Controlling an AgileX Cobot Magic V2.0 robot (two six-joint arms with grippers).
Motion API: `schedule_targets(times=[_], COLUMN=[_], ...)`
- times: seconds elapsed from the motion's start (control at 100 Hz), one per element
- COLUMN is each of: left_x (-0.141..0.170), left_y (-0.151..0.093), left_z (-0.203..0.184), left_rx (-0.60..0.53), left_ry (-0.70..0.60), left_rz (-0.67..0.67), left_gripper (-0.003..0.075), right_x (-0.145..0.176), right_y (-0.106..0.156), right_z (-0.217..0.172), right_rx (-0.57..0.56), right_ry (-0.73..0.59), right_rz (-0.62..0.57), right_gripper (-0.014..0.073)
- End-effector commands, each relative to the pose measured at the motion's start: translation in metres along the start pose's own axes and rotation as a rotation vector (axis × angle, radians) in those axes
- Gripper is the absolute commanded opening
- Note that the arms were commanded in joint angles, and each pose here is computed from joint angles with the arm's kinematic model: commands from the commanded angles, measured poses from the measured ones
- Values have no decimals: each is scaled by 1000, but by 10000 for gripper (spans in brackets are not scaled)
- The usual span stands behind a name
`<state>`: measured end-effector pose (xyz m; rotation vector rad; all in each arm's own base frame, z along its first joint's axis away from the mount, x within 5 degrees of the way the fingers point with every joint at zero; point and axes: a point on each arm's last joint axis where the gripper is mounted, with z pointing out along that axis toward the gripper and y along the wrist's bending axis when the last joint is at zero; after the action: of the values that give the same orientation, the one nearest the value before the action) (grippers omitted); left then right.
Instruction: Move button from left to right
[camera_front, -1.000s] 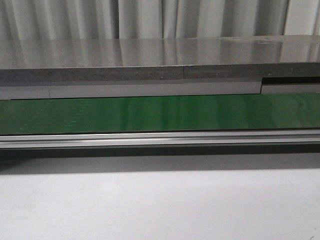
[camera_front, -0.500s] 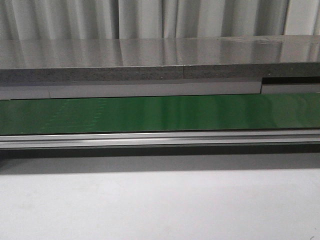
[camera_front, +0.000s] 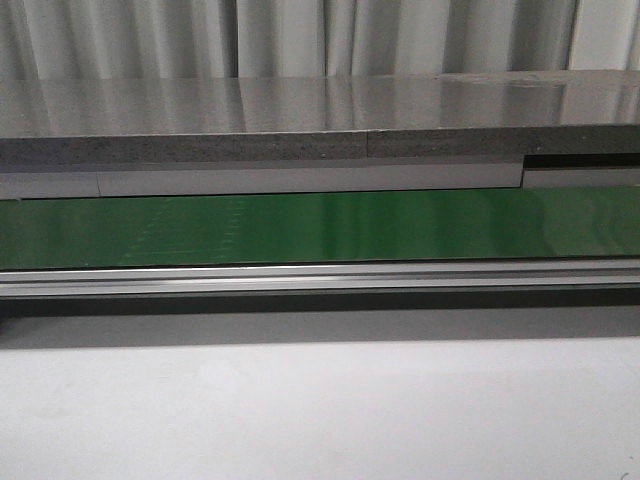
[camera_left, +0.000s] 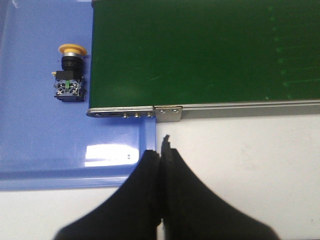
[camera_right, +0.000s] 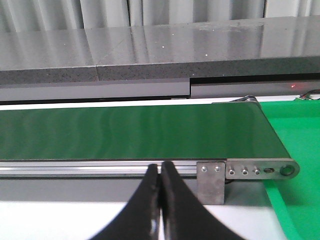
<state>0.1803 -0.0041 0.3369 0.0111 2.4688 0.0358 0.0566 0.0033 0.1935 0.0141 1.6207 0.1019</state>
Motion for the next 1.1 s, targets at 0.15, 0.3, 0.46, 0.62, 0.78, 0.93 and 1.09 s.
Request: schedule_targets(times=[0.15,0.3,0.46,0.62,0.78,0.93,1.09], left_x=[-13,-14,-14,-14,-14,-16,-19], left_y=[-1,-1,-1,-1,-1,0,7], left_z=[-10,-10,-10,-10,-10,-10,-10], left_rx=[7,7,7,7,7,-10,-46], left_ry=[-105,-113,-113,-113,-113,-132,-171], left_rz=[4,4,4,4,4,18,12], left_gripper=[-19,14,244,620,685,659,659], right_x=[-14,-14,-14,-14,-14,-14,-14], right_y=[1,1,1,1,1,1,1], right_z=[-3,-3,-3,-3,-3,-3,-3], right_rx=[-7,-7,-7,-7,-7,-7,-7], right_ry=[-120,-120,-120,-120,-120,-120,-120], right_rz=[-12,-12,-12,-12,-12,-12,-12], right_gripper=[-68,-68,-68,-68,-68,-68,-68])
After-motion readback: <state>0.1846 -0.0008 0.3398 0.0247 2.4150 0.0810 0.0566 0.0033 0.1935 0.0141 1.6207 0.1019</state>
